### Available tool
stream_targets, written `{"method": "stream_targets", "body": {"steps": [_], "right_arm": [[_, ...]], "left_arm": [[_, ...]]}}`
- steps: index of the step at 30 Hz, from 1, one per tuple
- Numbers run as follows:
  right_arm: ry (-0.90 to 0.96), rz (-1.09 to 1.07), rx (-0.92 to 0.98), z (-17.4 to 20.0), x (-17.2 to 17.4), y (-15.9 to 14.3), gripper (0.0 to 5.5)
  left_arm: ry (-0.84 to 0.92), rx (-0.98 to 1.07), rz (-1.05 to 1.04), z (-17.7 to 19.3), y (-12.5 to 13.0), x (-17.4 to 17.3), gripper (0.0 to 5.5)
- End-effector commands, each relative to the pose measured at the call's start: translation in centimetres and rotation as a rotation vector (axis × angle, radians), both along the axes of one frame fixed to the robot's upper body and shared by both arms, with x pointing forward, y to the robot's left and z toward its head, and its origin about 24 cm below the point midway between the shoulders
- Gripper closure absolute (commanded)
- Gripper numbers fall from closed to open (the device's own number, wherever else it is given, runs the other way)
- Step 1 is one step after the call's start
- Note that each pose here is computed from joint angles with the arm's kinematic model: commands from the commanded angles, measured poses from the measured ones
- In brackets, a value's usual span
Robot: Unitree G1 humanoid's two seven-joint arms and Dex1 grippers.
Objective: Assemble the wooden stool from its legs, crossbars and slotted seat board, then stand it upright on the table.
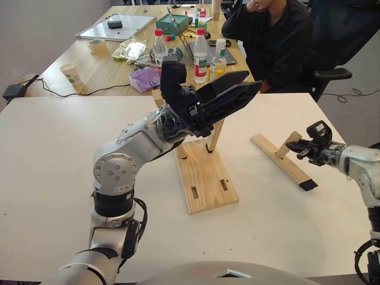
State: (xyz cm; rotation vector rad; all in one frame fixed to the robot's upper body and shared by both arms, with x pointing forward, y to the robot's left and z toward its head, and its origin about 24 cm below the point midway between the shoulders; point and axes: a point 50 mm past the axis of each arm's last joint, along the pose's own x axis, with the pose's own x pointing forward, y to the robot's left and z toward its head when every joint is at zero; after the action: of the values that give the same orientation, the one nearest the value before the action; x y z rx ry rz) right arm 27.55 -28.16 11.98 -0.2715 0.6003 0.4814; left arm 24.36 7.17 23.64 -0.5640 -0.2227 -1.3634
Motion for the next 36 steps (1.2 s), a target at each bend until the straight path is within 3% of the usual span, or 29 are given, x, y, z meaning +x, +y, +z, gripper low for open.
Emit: {"method": "stream_targets", "body": {"steps": [1, 8, 13, 21, 30, 36], "right_arm": [[0.227, -0.005, -0.008, -3.2, -0.6, -0.7, 5.11], [0.253, -0.028, 0.071, -5.3, -1.9, -0.8, 5.11], [0.257, 0.008, 0.156, -5.9, -3.7, 0.9, 5.11], [0.285, 0.152, 0.090, -4.5, -4.3, 2.8, 5.11], [0.358, 0.171, 0.050, -6.4, -3.7, 3.2, 5.11], [0.323, 0.175, 0.120, -6.8, -4.6, 3.7, 5.11]], "left_arm": [[-0.003, -0.003, 0.004, 0.0, -0.1, -0.1, 2.91], [-0.002, -0.001, 0.001, 0.0, 0.0, -0.1, 2.91], [-0.002, 0.010, -0.015, 0.0, -0.1, 0.1, 2.91], [-0.006, 0.009, -0.027, 0.1, -0.4, 0.2, 2.91], [-0.001, 0.008, -0.031, 0.0, -0.7, 0.3, 2.91], [0.033, 0.019, -0.013, -0.4, -3.0, 2.7, 2.91]]}}
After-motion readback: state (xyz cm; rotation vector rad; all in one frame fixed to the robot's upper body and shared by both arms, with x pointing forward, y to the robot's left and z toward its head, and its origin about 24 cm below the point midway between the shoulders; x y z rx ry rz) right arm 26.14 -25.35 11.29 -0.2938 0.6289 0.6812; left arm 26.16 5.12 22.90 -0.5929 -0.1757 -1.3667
